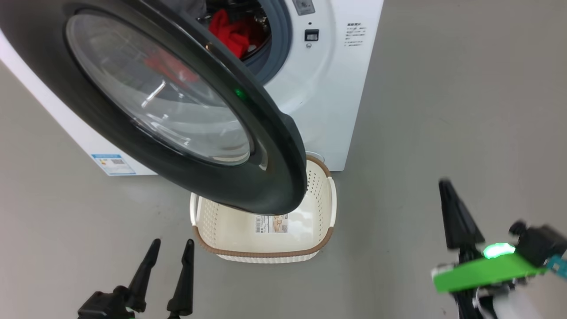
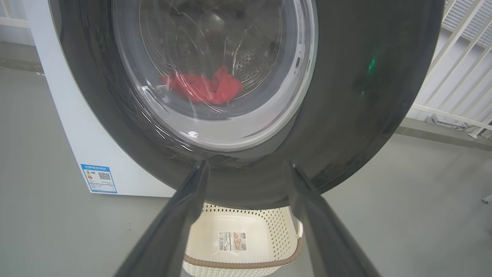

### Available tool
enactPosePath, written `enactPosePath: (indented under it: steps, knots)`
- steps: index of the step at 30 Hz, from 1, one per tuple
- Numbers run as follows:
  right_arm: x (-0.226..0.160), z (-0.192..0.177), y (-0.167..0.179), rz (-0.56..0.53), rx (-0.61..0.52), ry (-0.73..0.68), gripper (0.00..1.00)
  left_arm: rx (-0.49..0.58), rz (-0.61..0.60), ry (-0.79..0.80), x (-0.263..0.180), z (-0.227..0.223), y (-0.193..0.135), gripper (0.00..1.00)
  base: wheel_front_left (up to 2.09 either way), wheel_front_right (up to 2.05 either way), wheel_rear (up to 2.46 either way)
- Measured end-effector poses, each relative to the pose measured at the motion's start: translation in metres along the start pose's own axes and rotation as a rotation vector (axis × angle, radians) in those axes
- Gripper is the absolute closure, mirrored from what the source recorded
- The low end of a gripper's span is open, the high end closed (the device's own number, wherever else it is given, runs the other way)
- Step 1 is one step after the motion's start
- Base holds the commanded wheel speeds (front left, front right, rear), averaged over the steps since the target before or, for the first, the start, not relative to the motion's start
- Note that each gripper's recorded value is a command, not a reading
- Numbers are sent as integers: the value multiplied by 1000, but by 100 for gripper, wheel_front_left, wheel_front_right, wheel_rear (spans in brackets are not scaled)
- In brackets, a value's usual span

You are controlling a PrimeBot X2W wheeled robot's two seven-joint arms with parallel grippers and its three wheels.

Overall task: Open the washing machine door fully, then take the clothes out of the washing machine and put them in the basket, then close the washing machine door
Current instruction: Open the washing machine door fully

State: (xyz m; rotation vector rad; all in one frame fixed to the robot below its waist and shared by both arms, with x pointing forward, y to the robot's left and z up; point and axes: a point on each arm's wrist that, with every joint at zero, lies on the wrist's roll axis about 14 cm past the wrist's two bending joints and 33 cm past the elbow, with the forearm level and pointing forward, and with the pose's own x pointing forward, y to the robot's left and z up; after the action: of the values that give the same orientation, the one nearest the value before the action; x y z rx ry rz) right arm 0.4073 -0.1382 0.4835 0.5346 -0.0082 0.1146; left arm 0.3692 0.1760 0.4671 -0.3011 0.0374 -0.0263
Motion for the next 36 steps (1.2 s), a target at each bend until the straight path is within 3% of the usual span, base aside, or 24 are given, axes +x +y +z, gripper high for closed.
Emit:
enactPosePath:
  steps: [9,13,15,22,28,36]
  knots:
    - [58,34,62,156,436,-97,100,-5,13,16,-4,-5,3,0,0,0,0]
    - [82,40,94,246,644,-46,100,-12,17,28,-7,-9,2,0,0,0,0]
    - [91,34,114,305,733,58,100,-14,21,27,-6,-9,3,0,0,0,0]
    - [102,-3,157,460,876,479,100,-34,38,25,-4,-8,7,0,0,0,0]
    - [96,-43,163,505,924,816,100,-54,68,31,-9,-10,14,0,0,0,0]
    - [100,-63,178,551,940,1011,100,-61,110,36,-17,-11,25,0,0,0,0]
